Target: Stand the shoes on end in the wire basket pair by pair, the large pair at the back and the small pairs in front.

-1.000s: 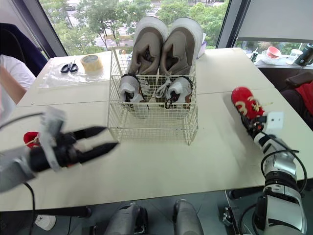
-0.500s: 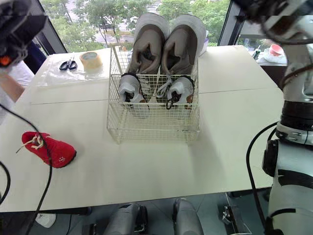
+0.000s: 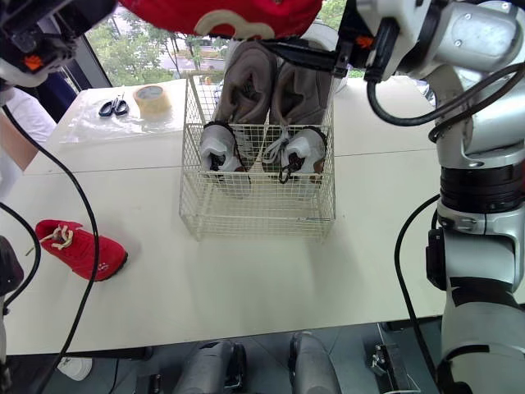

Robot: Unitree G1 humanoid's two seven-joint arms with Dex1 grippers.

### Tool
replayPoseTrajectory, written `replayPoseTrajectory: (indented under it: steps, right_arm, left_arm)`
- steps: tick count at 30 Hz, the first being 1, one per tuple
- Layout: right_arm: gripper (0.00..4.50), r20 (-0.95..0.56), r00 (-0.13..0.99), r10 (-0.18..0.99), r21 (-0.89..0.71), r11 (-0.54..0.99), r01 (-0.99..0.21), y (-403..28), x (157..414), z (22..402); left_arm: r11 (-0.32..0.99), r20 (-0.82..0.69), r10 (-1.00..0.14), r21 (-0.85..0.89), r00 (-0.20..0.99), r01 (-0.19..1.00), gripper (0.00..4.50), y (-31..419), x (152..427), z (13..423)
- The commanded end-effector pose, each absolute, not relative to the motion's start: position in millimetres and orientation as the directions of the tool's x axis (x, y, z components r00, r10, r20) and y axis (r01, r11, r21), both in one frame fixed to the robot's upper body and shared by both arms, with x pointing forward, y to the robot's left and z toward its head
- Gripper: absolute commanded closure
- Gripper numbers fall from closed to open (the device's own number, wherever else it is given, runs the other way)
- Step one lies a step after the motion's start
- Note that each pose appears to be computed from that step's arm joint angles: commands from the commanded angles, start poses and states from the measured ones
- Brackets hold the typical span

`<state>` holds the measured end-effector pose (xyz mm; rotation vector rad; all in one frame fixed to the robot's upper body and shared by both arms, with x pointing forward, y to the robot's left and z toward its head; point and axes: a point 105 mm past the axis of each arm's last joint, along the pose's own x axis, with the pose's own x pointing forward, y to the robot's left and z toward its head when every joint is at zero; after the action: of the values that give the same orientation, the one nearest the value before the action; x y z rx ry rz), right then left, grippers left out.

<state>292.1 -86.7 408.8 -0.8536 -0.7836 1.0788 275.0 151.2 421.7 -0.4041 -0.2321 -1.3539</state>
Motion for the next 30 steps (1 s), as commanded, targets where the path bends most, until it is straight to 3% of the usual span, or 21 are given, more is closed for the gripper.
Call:
replayPoseTrajectory:
  steps: [1,3,6,11,12,13,14,17,21,23,26,30]
  right_arm:
    - [2.48,0.142,0.25,0.958,-0.919,0.222,-0.327,-82.9,278.6,418.7]
    - [2.48,0.14,0.243,0.96,-0.921,0.216,-0.324,-80.8,277.8,417.3]
    - [2.48,0.137,0.24,0.961,-0.922,0.212,-0.324,-79.9,277.1,415.4]
    - [2.48,0.121,0.244,0.962,-0.924,0.199,-0.327,-79.2,275.8,410.4]
    - [2.48,0.118,0.248,0.962,-0.925,0.197,-0.324,-79.3,276.0,409.7]
    - [2.48,0.106,0.252,0.962,-0.921,0.19,-0.34,-80.5,276.7,407.0]
    - [1.44,0.096,0.259,0.961,-0.917,0.187,-0.354,-82.0,277.7,404.8]
    - [0.02,0.13,0.348,0.929,-0.856,0.282,-0.434,-104.0,292.5,397.9]
    - [0.02,0.368,0.437,0.821,-0.531,0.571,-0.626,-140.8,306.7,390.2]
    - [0.02,0.524,0.419,0.742,-0.27,0.611,-0.744,-145.9,301.4,390.9]
    - [0.02,0.766,0.343,0.544,0.093,0.433,-0.896,-142.6,283.8,406.2]
    - [0.02,0.815,0.377,0.44,0.286,0.26,-0.922,-110.1,278.4,401.9]
  left_arm:
    - [0.108,0.344,-0.928,-0.124,0.145,0.986,0.0,142.5,268.6,421.8]
    - [0.097,0.326,-0.935,-0.145,0.141,0.985,0.0,139.0,273.1,417.7]
    - [0.093,0.328,-0.934,-0.159,0.141,0.983,1.29,138.9,276.7,417.5]
    - [0.079,0.34,-0.931,-0.165,0.132,0.983,3.85,138.9,277.6,418.7]
    - [0.077,0.342,-0.93,-0.167,0.131,0.983,4.15,139.0,277.7,418.7]
    - [0.081,0.351,-0.926,-0.172,0.138,0.982,4.2,140.7,278.7,419.2]
    - [0.082,0.362,-0.921,-0.176,0.141,0.981,4.2,142.7,279.3,420.2]
    - [0.096,0.419,-0.893,-0.179,0.164,0.979,4.2,153.1,280.0,424.7]
    - [0.126,0.536,-0.818,-0.183,0.207,0.975,4.2,166.8,280.4,429.9]
    - [0.132,0.612,-0.761,-0.178,0.215,0.975,4.2,168.3,279.9,432.8]
    - [0.143,0.705,-0.676,-0.161,0.215,0.977,4.2,160.4,278.0,435.1]
    - [0.133,0.791,-0.571,-0.174,0.219,0.976,4.2,146.8,282.0,436.5]
